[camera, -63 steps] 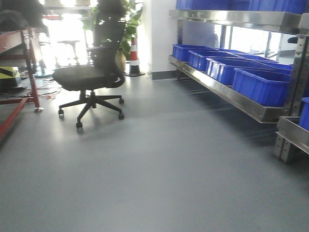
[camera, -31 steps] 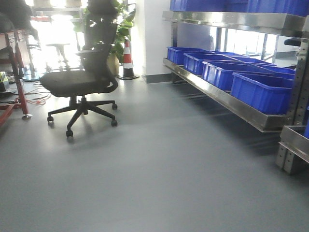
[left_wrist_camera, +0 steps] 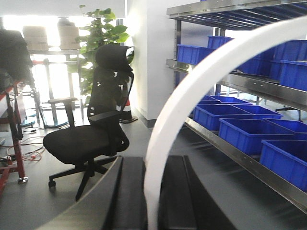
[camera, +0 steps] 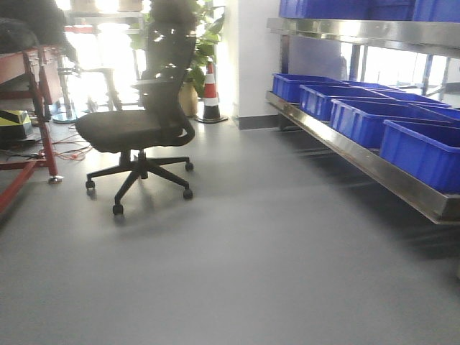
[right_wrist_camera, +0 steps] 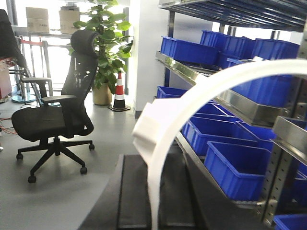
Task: Grab PVC pipe and place in blue bin
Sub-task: 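Hold the pipe while driving toward the shelf of blue bins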
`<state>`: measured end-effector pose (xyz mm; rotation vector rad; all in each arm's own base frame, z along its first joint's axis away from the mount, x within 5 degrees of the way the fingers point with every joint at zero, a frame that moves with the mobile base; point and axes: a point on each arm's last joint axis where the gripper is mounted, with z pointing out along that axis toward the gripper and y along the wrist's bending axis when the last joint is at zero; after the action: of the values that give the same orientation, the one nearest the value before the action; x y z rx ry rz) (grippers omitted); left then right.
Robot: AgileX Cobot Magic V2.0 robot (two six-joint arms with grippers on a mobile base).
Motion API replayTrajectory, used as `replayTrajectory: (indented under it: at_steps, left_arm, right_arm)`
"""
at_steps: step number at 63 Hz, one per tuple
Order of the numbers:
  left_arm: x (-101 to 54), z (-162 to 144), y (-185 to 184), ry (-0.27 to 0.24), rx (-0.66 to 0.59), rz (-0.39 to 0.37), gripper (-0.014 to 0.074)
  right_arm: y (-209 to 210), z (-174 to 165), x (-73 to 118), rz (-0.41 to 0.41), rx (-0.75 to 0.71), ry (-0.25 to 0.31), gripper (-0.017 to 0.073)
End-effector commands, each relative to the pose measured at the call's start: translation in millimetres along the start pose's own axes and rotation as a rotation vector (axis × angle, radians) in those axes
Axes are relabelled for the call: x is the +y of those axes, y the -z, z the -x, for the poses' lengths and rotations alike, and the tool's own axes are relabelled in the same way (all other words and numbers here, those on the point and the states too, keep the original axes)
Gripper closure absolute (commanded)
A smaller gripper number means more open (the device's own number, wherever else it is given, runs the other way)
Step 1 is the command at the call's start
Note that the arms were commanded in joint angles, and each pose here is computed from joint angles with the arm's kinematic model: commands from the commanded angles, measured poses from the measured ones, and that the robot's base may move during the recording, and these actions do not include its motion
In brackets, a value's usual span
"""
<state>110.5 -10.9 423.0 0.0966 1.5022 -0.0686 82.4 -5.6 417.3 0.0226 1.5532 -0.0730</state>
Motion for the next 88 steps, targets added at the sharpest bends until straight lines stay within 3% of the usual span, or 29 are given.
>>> replayTrajectory:
  at_steps: [1, 88]
  left_arm:
    - [-0.3, 3.4, 0.8, 0.003, -0.031, -0.002, 0.0704]
    - [-0.3, 3.4, 0.8, 0.003, -0.031, -0.002, 0.0704]
  right_arm:
    - [0.6, 2.0, -0.4, -0.004, -0.026, 0.016, 0.0722]
    - [0.6, 2.2, -0.3, -0.004, -0.028, 0.016, 0.0722]
